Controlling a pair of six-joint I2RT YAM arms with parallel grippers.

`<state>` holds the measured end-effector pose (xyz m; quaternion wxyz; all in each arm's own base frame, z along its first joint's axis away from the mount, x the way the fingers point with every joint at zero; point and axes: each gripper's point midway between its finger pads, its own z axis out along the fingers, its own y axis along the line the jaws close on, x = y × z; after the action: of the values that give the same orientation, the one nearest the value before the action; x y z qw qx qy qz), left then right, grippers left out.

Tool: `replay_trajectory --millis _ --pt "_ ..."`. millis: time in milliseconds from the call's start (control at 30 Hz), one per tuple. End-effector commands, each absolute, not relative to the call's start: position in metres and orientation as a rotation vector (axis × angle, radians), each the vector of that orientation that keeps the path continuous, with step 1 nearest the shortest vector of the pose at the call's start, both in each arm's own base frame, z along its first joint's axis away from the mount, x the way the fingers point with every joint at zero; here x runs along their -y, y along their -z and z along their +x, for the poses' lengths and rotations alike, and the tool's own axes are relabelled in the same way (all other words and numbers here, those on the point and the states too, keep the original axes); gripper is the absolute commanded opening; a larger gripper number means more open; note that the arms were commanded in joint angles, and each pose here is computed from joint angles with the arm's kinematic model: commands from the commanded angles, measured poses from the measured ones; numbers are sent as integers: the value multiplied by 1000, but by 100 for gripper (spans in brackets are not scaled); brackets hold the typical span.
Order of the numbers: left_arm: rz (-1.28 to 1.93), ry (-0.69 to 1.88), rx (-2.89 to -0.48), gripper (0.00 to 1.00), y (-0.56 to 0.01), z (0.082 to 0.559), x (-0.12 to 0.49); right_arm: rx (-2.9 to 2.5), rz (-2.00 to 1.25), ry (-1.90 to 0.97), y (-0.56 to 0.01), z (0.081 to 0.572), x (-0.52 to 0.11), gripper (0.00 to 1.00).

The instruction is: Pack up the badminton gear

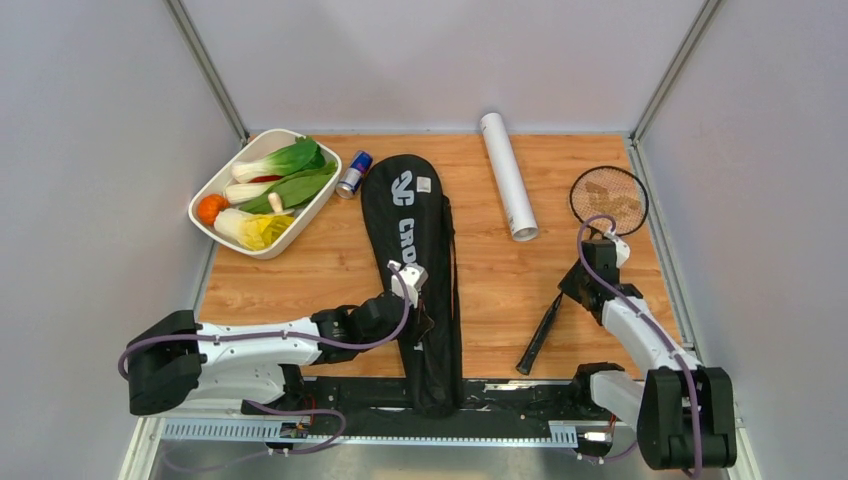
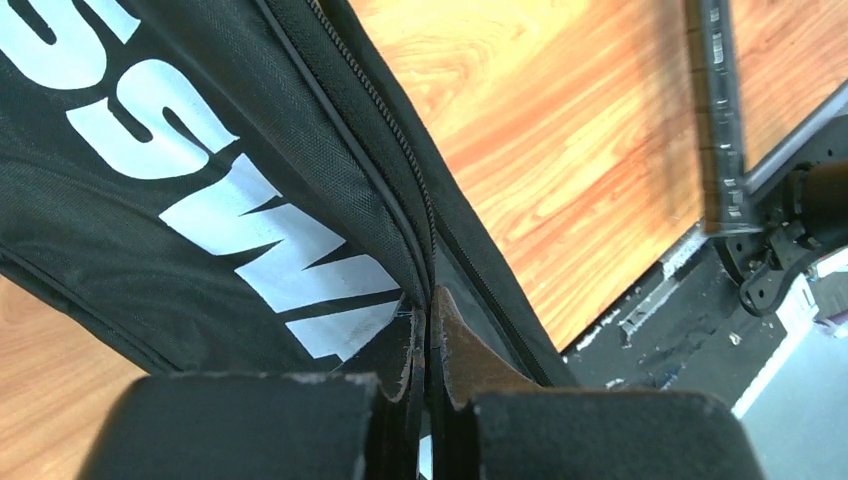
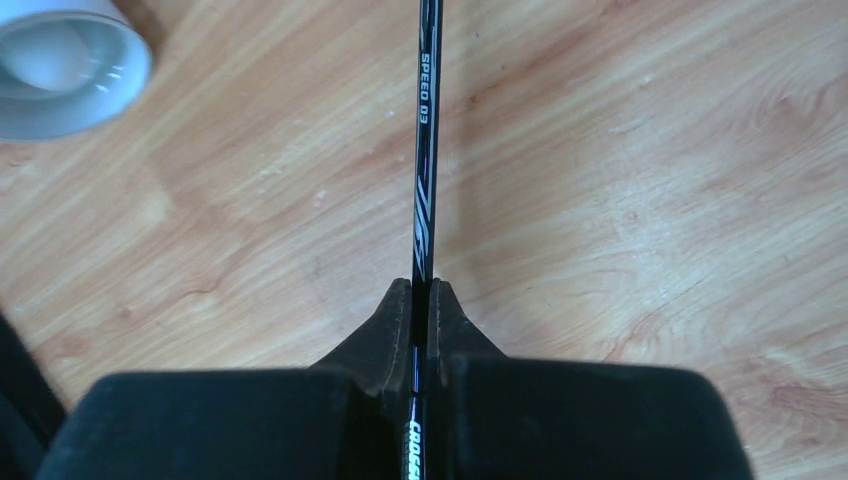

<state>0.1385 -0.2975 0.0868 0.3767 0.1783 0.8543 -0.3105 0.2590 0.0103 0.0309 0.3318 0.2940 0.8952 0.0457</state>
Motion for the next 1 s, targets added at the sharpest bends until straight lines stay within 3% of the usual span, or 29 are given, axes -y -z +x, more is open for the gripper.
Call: replay_trajectory --millis 0,200,333,633,967 --pt "511 857 -2064 0 -114 153 319 -2197 719 -114 -70 278 -2 0" --pt "635 807 -2038 0 -115 159 329 -2087 656 -137 -119 287 -2 0" --pt "528 798 -2093 0 -109 178 315 -2023 578 -164 -157 290 -9 0" --pt "460 831 -2068 0 -121 199 300 -1979 341 -324 -207 284 -75 0" --pt "417 811 -2098 0 -125 203 293 -2282 45 -517 -148 187 -178 0"
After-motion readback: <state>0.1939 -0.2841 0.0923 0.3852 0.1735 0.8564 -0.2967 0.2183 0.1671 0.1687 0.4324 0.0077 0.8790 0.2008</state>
